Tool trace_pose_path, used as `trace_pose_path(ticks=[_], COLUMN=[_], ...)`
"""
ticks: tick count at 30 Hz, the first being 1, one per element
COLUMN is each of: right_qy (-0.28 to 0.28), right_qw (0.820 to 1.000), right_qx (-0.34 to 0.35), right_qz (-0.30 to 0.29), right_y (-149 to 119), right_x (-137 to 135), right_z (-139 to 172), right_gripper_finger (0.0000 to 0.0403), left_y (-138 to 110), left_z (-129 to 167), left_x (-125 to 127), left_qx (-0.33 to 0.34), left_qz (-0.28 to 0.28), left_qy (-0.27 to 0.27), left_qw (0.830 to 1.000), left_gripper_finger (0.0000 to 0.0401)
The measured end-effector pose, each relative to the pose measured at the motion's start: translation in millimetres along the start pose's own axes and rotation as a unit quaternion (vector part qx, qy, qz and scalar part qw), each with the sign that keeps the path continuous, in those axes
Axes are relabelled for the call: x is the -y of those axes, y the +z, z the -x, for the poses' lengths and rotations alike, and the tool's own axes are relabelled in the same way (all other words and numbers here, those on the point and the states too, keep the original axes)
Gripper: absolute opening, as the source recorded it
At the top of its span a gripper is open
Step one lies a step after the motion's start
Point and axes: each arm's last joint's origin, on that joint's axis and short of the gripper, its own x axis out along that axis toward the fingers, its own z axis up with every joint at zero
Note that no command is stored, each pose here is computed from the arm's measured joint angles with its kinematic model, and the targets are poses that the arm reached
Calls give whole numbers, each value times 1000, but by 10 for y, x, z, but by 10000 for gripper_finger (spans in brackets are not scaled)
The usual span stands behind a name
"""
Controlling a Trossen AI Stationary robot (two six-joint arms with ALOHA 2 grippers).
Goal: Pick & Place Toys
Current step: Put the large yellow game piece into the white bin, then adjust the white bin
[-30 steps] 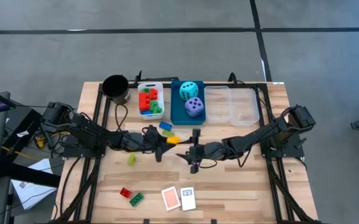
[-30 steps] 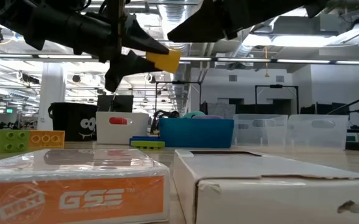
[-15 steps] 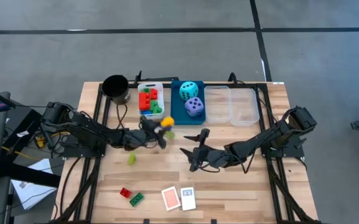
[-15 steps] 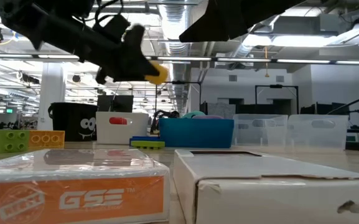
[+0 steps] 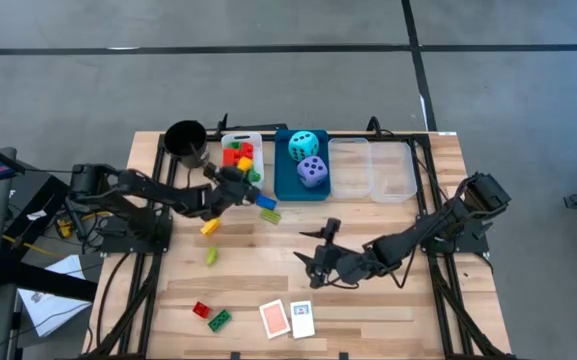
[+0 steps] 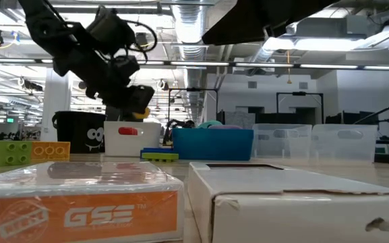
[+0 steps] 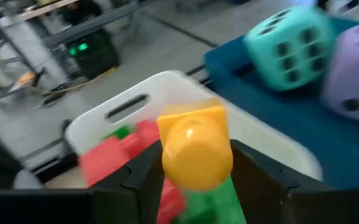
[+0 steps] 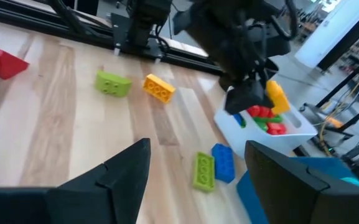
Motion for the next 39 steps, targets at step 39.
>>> trace_pose_path(ticks=[39], right_qy=[17], right_qw=[999], right_qx=[-51], right_qz=[3], right_y=[-146], right_x=[-85], right_z=[95], right_gripper_finger=[256], left_y=[-111], left_z=[176], left_x=[159], left_qx=[-104], left_qz=[-58], left_qy=[-287], left_qw=[951], left_gripper_finger=[264])
